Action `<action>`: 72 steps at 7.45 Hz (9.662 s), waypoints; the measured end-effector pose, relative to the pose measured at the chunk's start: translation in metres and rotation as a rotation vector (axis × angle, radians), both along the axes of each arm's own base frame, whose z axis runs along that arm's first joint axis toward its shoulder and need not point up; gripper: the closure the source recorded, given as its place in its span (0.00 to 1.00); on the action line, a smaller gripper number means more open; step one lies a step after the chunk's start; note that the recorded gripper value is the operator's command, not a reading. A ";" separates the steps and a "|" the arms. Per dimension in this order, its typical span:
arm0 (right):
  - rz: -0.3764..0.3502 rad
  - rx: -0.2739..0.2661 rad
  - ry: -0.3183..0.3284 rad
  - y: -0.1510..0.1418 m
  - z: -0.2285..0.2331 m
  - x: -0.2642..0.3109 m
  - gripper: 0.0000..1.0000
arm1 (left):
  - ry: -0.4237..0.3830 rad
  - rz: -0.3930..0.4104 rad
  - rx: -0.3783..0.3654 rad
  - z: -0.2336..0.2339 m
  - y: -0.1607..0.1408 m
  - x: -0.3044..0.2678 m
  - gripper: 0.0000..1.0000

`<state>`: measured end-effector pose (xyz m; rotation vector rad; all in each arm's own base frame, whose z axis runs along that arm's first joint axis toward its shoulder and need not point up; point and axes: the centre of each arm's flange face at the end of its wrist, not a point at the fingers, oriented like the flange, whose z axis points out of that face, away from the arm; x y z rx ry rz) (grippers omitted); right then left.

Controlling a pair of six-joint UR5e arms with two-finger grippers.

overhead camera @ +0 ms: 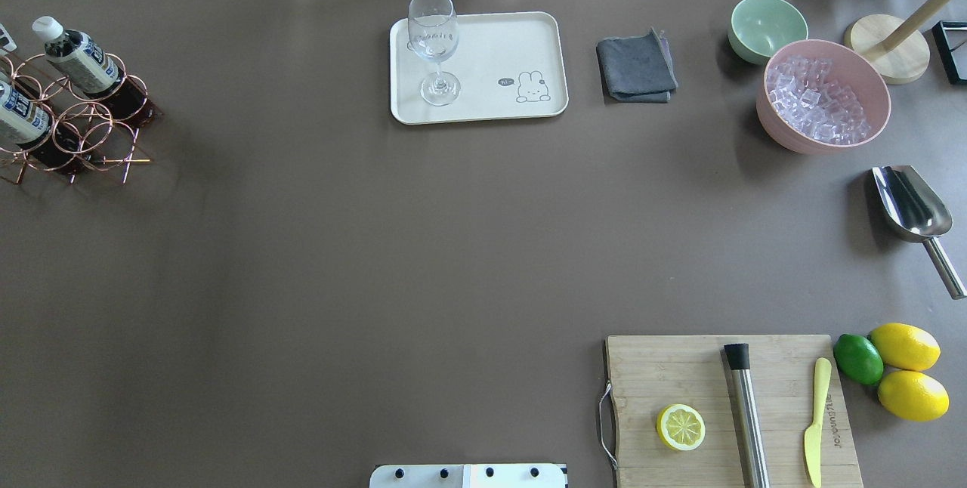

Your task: Take tea from basket to plate

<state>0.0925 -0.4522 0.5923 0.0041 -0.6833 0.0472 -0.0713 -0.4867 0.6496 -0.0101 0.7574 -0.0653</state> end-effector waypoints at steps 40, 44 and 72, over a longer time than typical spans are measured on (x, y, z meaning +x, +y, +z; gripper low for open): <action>-0.012 0.052 -0.179 -0.038 -0.147 -0.124 0.00 | 0.017 1.071 1.126 -0.193 -0.138 0.055 0.68; -0.039 0.103 -0.174 -0.048 -0.166 -0.149 0.00 | 0.009 1.072 1.139 -0.198 -0.140 0.054 1.00; 0.004 0.132 -0.172 -0.039 -0.172 -0.119 0.00 | 0.032 0.784 1.126 -0.472 -0.029 0.198 1.00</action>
